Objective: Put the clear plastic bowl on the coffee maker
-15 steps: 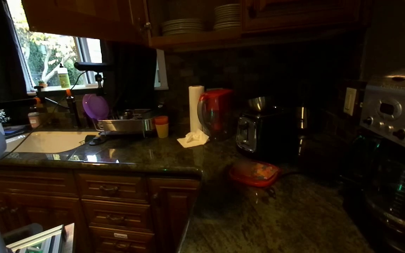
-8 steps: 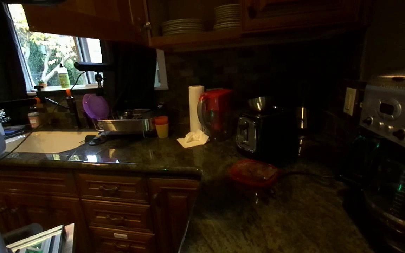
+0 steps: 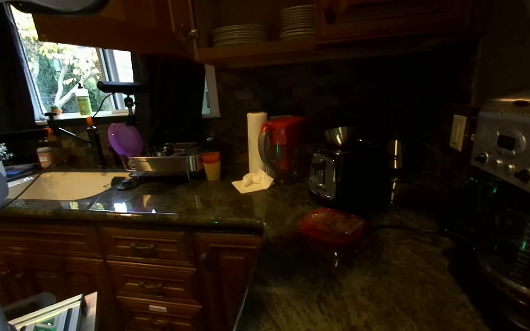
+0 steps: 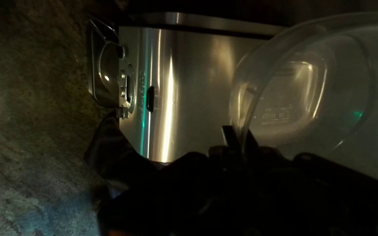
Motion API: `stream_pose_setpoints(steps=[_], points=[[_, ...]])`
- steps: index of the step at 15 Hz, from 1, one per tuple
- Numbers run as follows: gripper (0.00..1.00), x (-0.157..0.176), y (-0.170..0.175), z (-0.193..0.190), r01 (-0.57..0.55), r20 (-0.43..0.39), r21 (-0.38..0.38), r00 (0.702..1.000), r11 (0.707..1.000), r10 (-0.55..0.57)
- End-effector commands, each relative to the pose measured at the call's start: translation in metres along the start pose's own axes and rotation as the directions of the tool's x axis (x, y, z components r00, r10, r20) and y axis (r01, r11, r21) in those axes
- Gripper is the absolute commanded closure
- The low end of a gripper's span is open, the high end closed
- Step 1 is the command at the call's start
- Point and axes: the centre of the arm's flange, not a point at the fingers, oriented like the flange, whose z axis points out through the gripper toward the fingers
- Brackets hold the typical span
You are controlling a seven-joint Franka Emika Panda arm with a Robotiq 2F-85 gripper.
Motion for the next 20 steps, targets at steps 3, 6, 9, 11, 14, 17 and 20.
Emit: stream_pose_setpoints(steps=[3, 6, 9, 11, 14, 17, 20], points=[[0.99, -0.001, -0.027, 0.013, -0.03, -0.049, -0.069, 0.998, 0.997, 0.026], [0.99, -0.002, -0.033, 0.022, -0.039, -0.062, -0.079, 0.997, 0.996, 0.034], [0.99, -0.004, -0.034, 0.033, -0.072, -0.071, -0.083, 0.995, 0.994, 0.066], [0.99, -0.007, -0.035, 0.041, -0.084, -0.08, -0.083, 0.994, 0.993, 0.077], [0.99, -0.007, -0.034, 0.051, -0.117, -0.11, -0.095, 0.988, 0.989, 0.107], [0.69, -0.005, -0.034, 0.055, -0.132, -0.116, -0.108, 0.986, 0.985, 0.119], [0.55, -0.005, -0.032, 0.036, -0.11, -0.099, -0.094, 0.99, 0.989, 0.101]])
